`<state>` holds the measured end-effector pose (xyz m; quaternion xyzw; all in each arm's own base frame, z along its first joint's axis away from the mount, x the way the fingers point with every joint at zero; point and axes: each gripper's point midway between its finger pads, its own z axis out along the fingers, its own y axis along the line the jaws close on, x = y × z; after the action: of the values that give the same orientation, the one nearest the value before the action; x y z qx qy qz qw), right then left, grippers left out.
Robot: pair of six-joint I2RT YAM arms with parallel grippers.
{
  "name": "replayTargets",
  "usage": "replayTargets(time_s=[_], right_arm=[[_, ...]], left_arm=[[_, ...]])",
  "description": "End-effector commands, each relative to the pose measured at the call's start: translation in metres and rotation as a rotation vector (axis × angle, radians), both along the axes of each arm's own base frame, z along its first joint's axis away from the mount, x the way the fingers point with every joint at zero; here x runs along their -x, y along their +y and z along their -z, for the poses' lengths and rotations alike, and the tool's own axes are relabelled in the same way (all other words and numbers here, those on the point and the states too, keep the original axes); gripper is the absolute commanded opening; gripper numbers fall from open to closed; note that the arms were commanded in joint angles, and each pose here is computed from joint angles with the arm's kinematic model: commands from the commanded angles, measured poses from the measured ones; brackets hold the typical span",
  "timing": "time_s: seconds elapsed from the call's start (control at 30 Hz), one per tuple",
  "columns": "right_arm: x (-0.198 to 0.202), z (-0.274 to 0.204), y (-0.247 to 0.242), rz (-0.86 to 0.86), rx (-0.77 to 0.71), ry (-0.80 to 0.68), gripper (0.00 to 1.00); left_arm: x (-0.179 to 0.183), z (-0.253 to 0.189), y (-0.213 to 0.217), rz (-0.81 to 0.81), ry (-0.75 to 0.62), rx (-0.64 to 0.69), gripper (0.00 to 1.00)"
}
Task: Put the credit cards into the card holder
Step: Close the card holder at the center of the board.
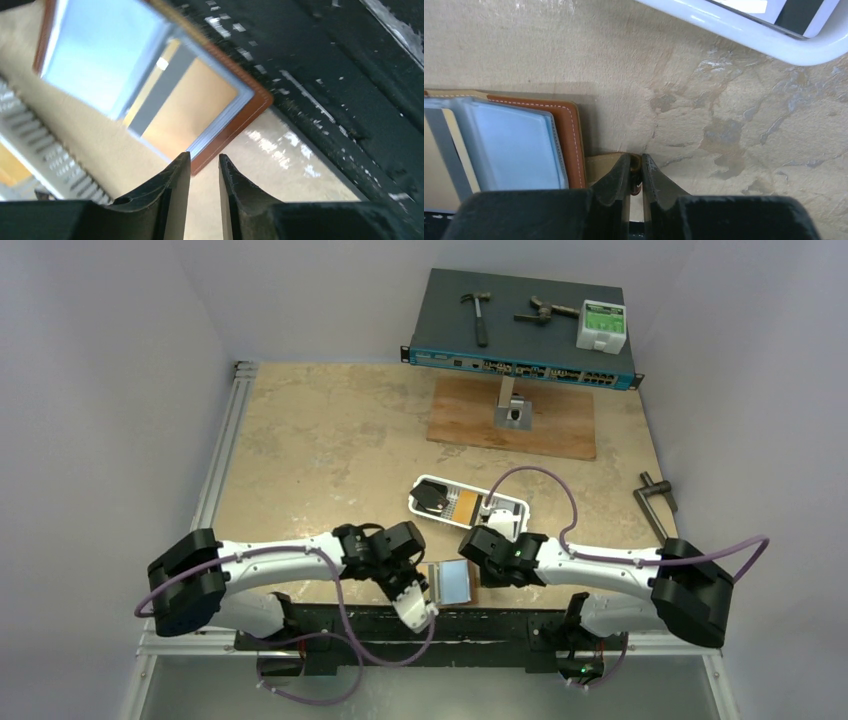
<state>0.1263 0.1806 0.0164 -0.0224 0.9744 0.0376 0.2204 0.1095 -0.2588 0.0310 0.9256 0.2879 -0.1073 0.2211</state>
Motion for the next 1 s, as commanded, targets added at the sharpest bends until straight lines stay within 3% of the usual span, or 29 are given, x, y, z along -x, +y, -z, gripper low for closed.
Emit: replayTargets(time_s=[0.0,0.13,0.2,0.37,0.8,0.97], right_arm=[[0.008,0.01,-0.009,0.023,-0.013,0.013,0.0],[0.009,0.008,-0.006,0.007,-0.02,0.017,0.0],[0.01,0.005,-0.004,0.005,-0.018,0.016,0.0],[0.007,-0.005,0.0,0.003,-0.035,0.006,0.0],[0.02,0.003,-0.001,0.106,-0.128,0.046,0.0],[0.009,-0.04,0.026,0.085,-0.302,-0.029,0.0]], left_arm=[[-0.008,-0.04,0.022,-0.388,0.168,-0.15,0.29],[-0.013,-0.074,0.033,-0.793,0.431,-0.204,0.36],[-0.02,-0.076,0.034,-0.901,0.498,-0.168,0.36],[-0.029,-0.038,0.037,-0.976,0.5,-0.086,0.35],[-0.075,-0.034,-0.011,-1.18,0.754,-0.076,0.36],[-0.09,-0.037,-0.019,-1.218,0.897,-0.025,0.37]])
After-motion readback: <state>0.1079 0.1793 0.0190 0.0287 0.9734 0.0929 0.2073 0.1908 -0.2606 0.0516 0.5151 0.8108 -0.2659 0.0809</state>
